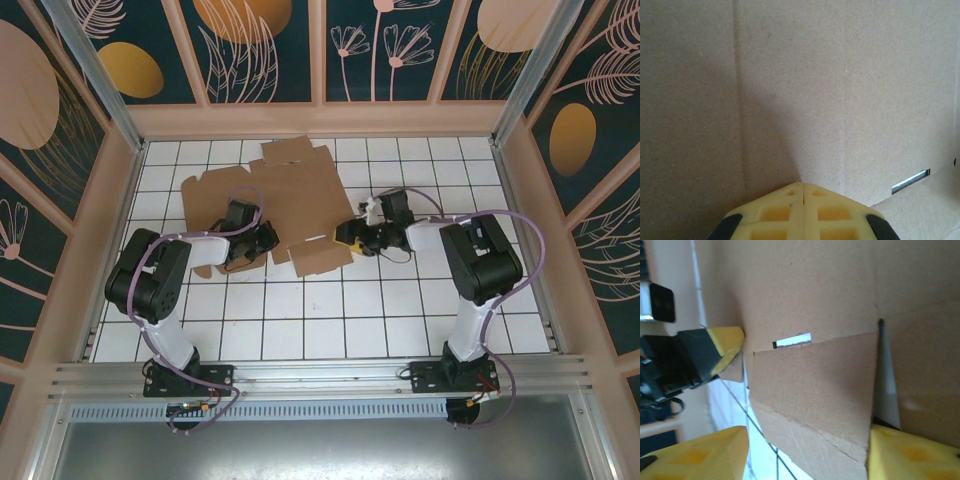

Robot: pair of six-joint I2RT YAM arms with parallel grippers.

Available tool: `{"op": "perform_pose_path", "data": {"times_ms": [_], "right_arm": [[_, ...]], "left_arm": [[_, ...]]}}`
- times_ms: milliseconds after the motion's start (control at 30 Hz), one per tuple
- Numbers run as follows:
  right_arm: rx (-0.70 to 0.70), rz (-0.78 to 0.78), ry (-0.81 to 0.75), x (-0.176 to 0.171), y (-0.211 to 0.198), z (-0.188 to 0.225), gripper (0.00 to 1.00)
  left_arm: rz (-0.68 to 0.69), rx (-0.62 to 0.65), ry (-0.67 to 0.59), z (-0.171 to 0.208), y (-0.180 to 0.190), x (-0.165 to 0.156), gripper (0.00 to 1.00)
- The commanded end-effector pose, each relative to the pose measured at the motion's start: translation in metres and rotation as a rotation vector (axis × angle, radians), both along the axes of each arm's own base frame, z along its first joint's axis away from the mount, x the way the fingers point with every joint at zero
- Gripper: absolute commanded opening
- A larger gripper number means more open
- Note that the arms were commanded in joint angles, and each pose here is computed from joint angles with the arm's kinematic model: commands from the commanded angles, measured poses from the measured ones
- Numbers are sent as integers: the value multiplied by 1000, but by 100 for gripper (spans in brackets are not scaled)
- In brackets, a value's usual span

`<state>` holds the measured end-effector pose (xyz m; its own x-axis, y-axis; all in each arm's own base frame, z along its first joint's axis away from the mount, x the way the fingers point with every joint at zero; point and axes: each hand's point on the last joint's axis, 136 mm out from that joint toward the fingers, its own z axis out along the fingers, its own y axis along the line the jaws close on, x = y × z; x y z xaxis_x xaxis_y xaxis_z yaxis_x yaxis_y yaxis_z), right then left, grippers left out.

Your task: Fold the paper box

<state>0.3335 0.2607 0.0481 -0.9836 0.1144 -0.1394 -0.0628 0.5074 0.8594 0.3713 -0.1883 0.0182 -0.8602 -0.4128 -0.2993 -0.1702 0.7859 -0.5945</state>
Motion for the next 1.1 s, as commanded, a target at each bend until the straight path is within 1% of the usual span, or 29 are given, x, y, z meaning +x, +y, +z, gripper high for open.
{"op": "perform_pose_path", "data": {"times_ms": [0, 33, 67, 133, 233, 267, 300, 367, 400, 467, 533, 567, 600, 667, 700, 733, 767, 833, 867, 900, 967, 1033, 1067], "right_arm": [[210, 13, 88, -14, 7, 28, 39], [223, 18, 93, -15, 8, 29, 29], [228, 27, 94, -17, 9, 30, 23], [226, 37, 88, -18, 10, 30, 15], [202, 29, 88, -18, 7, 25, 11], [193, 23, 90, -18, 6, 22, 9], [185, 11, 94, -18, 3, 20, 6], [189, -6, 93, -16, 0, 21, 4], [192, -18, 94, -15, -2, 23, 1], [188, -47, 100, -12, -6, 23, 0], [177, -72, 94, -9, -9, 25, 0], [172, -83, 93, -7, -9, 26, 0], [172, -89, 97, -6, -9, 27, 1], [190, -98, 99, -5, -9, 33, 2], [200, -108, 105, -5, -9, 35, 3], [214, -115, 107, -5, -9, 38, 3], [229, -127, 113, -4, -9, 41, 3], [253, -136, 117, -5, -9, 46, 3], [257, -145, 118, -5, -10, 47, 3], [259, -150, 117, -5, -10, 48, 3], [264, -154, 123, -6, -11, 48, 3], [279, -154, 134, -9, -11, 47, 4], [287, -151, 137, -10, -10, 47, 4]], "left_arm": [[-58, -6, 35, -4, -12, -8, 0], [-58, -9, 29, -1, -12, -7, 0], [-60, -14, 25, 2, -13, -6, 0], [-72, -38, 18, 8, -20, -6, 0], [-85, -37, 13, 15, -24, -6, 0], [-84, -31, 8, 19, -24, -6, 0], [-80, -21, 3, 23, -22, -6, 0], [-71, 18, -1, 28, -17, -4, 0], [-61, 35, -40, 46, -13, -1, 0], [-46, 93, -90, 65, -3, 3, 0], [-37, 162, -168, 89, 8, 7, 8], [-50, 202, -238, 107, 10, 8, 13], [-77, 248, -306, 122, 9, 7, 17], [-209, 400, -461, 150, -4, -4, 28], [-277, 455, -503, 156, -13, -12, 33], [-359, 504, -522, 156, -23, -21, 35], [-422, 527, -537, 162, -33, -26, 35], [-566, 551, -528, 157, -53, -42, 37], [-643, 573, -539, 155, -65, -53, 44], [-677, 619, -578, 156, -73, -60, 44], [-786, 743, -743, 158, -95, -84, 45], [-821, 877, -847, 151, -103, -96, 47], [-842, 935, -873, 144, -105, -99, 48]]}}
